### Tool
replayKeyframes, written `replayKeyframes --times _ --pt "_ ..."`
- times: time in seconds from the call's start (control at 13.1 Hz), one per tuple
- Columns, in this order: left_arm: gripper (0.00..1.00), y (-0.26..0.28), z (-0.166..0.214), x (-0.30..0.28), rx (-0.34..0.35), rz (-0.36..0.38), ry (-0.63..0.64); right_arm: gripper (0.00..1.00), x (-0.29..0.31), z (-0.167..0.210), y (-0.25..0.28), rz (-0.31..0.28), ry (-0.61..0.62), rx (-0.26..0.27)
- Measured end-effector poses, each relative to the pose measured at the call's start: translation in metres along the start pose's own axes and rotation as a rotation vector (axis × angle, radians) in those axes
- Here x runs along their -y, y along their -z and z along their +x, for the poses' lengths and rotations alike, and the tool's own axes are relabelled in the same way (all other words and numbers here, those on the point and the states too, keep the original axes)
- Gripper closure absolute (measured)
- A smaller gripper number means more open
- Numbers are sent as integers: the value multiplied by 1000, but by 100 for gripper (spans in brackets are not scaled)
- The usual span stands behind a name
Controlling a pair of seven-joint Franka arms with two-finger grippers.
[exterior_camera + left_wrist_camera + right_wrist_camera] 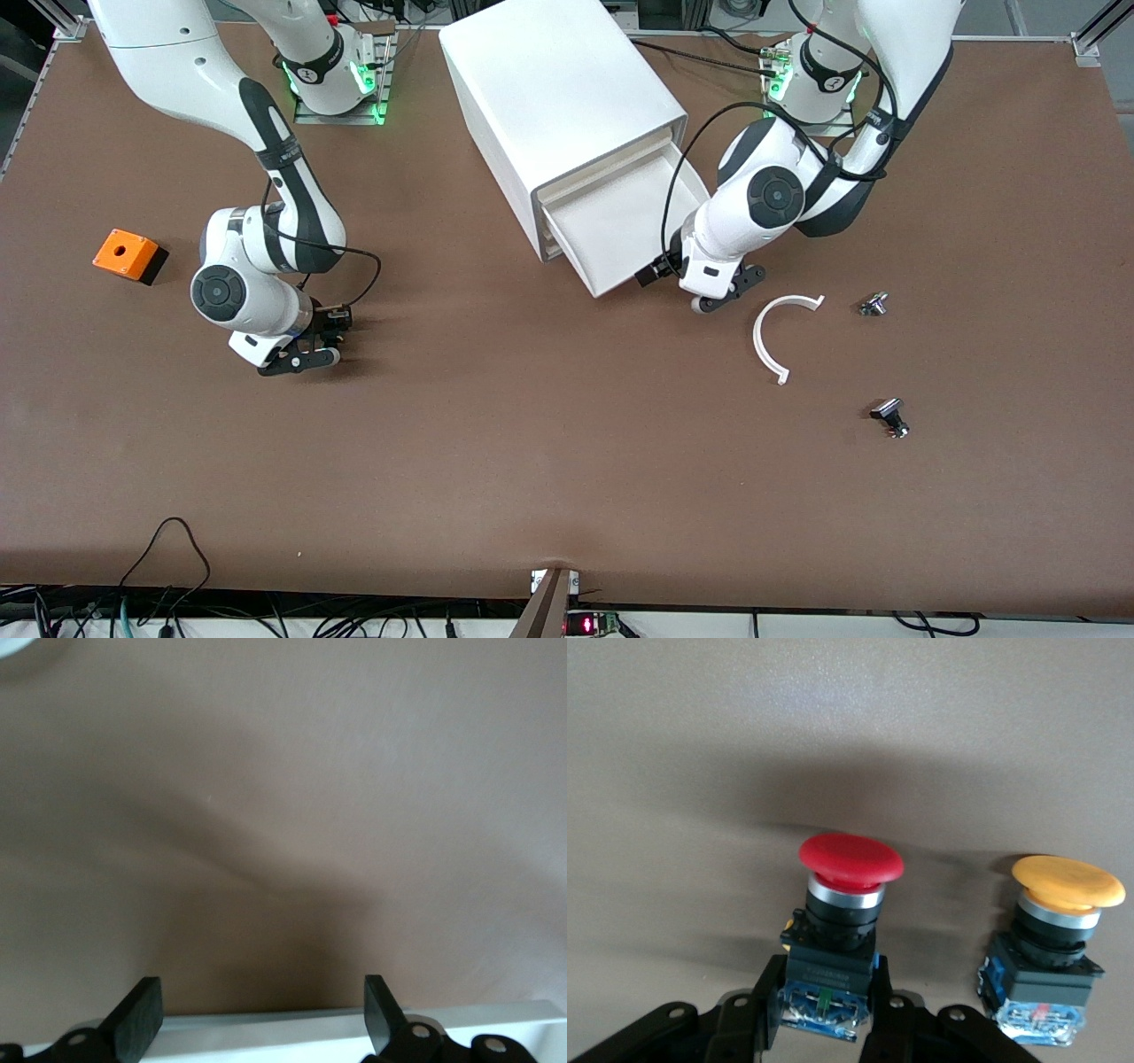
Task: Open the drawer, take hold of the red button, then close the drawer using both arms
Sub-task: 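Set the red button down with the right gripper while the left gripper pushes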
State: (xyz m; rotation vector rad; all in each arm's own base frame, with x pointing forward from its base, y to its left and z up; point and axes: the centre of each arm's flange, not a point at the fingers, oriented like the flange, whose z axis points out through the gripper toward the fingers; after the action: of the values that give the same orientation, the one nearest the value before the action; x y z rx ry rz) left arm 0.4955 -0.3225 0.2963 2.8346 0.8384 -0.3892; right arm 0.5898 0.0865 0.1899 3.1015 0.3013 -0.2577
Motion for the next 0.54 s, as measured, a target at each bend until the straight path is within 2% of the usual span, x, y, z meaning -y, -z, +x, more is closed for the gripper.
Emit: replayKeyframes --times 0.15,0.23,0.54 --pt "0 -5 -20 -5 21 24 -21 59 0 1 4 0 -1 -6" --pt "0 -8 -27 -6 30 29 -25 54 0 2 8 1 -1 -15" --pt "0 -14 -54 -13 65 38 -52 12 -4 14 56 3 -6 -87"
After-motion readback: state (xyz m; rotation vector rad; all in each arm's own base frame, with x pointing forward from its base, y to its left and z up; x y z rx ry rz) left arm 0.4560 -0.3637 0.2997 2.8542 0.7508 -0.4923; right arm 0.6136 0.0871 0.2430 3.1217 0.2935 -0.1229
